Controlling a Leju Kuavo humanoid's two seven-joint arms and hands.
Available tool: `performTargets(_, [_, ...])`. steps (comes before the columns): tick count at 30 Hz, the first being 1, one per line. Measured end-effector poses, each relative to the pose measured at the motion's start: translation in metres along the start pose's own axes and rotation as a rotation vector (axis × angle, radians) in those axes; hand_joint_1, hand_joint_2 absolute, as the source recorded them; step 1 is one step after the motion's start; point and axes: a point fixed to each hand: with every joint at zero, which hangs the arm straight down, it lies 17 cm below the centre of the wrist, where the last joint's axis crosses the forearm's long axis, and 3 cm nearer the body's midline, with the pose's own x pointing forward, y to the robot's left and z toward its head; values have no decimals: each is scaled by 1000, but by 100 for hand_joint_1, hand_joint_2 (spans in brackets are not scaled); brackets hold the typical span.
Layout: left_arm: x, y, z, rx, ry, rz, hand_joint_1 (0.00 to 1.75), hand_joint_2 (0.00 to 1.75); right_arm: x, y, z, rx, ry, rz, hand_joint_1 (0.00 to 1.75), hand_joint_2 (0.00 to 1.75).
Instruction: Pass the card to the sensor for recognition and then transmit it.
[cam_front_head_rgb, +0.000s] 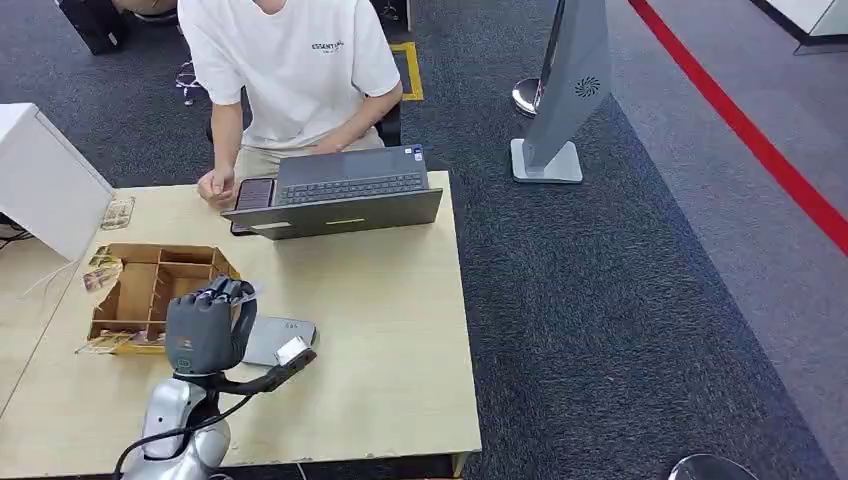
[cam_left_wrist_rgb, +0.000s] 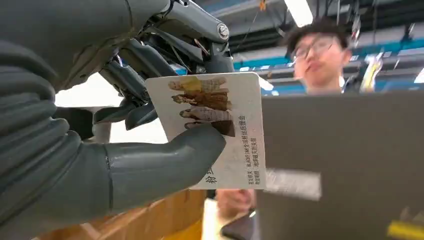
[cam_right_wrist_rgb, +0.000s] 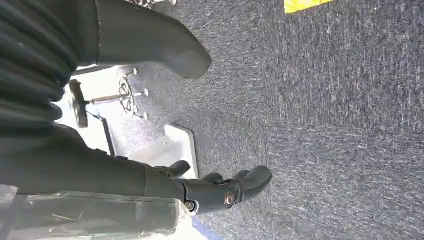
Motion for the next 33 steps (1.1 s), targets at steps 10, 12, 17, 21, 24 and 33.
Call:
performTargets(10, [-34, -45, 20, -137, 98, -25, 175, 175, 0, 0, 0, 2, 0, 1, 0, 175])
performTargets(12, [-37, -49, 22, -149, 102, -28, 175, 175, 0, 0, 0, 2, 0, 3, 0, 175])
performTargets(17, [-41, -57, 29, -176, 109, -32, 175, 175, 1, 2, 0, 10, -5, 5, 0, 175])
performTargets(21, [-42, -62, 33, -196, 110, -31, 175, 175, 0, 2, 0, 12, -1, 6, 0, 175])
performTargets(24, [-42, -64, 35, -203, 112, -30, 175, 175, 0, 1, 0, 11, -1, 6, 0, 175])
performTargets(33, [-42, -67, 38, -217, 118, -19, 175, 175, 0, 1, 0, 11, -1, 7, 0, 175])
